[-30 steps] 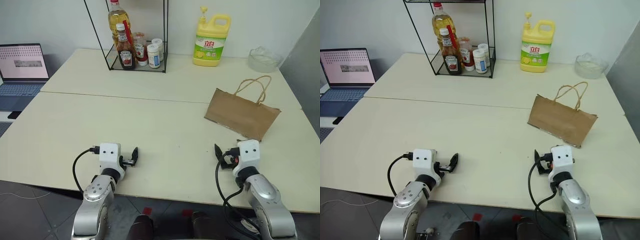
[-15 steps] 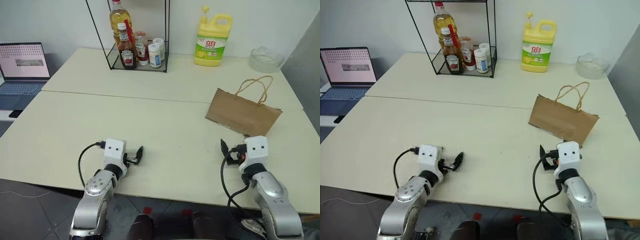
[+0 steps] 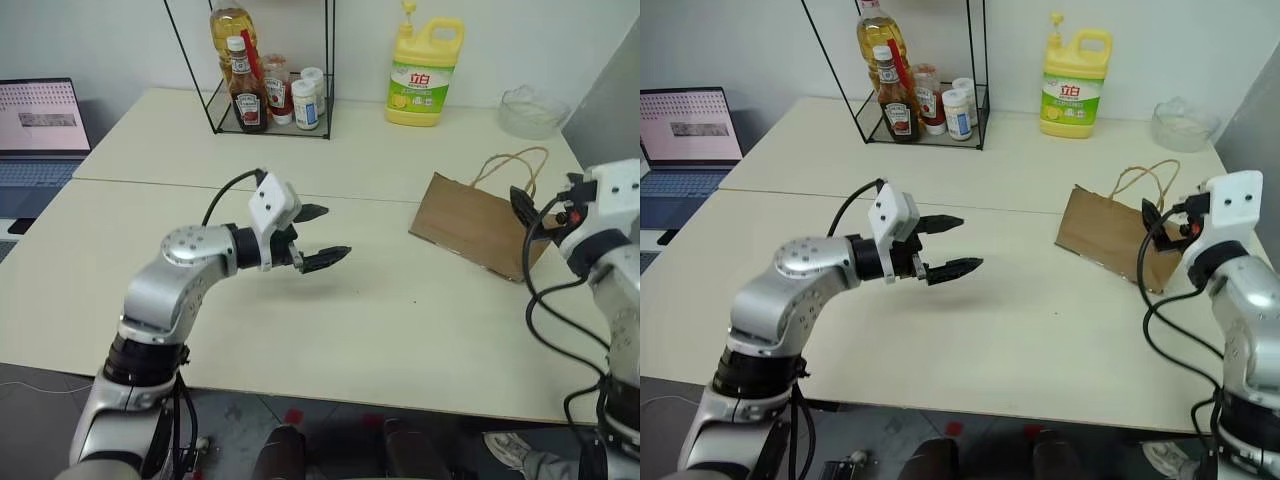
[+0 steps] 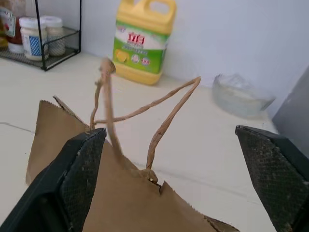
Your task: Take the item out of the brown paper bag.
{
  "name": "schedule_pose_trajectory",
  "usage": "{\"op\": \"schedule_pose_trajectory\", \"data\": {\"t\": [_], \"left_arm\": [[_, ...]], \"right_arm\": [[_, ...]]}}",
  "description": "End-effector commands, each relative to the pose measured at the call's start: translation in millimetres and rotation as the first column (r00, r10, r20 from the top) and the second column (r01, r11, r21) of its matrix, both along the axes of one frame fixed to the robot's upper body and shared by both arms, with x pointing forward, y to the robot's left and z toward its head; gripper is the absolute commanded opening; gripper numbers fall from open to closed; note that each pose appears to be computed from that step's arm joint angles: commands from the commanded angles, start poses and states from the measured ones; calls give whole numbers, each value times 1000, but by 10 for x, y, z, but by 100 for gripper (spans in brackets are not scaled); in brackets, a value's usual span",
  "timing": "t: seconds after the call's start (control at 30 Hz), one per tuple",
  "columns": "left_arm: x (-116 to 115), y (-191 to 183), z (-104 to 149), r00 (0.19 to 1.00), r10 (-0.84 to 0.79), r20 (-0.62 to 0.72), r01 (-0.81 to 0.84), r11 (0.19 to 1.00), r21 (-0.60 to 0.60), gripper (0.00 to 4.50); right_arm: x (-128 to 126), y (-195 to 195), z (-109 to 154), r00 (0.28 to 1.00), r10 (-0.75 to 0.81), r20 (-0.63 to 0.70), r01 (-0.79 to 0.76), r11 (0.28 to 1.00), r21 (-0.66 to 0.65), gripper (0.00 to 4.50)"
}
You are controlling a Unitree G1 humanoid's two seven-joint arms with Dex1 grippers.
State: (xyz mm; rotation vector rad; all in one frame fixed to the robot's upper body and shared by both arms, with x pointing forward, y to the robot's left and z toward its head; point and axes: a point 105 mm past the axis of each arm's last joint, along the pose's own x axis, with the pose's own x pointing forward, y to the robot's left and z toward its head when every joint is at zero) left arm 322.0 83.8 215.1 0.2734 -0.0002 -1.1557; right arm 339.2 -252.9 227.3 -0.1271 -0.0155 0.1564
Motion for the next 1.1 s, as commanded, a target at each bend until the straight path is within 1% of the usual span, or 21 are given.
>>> {"op": "schedule_pose_trajectory", "data": {"t": [0.03,0.17,0.3,0.43,0.5,0.6,0.7,1.07,1.1], "left_arm": [[-14,-24,259,997,-70,34,71,997,-21,447],[25,-10,365,995,-73,61,74,997,-16,447],[1,25,354,996,-57,69,58,998,-5,447],[-43,52,349,997,-41,69,42,999,-6,447],[-51,76,343,997,-24,70,24,1000,-6,447],[-57,115,330,997,3,73,-2,1000,-8,447],[-75,145,327,997,26,72,-25,1000,-19,450],[-48,189,332,996,56,73,-53,998,-32,450],[-44,188,331,996,56,73,-53,998,-33,450]], "right_arm": [[131,-13,74,991,92,-98,-80,989,122,450],[325,51,152,971,176,-159,-142,969,202,450],[495,183,191,941,259,-218,-198,944,265,450],[590,303,199,903,340,-262,-254,915,312,450],[632,335,226,894,366,-258,-268,899,347,450],[676,349,213,889,377,-260,-277,895,349,450],[706,355,244,893,390,-226,-285,877,387,400],[732,316,279,907,380,-179,-271,855,442,17],[729,318,284,908,381,-174,-273,853,445,4]]}}
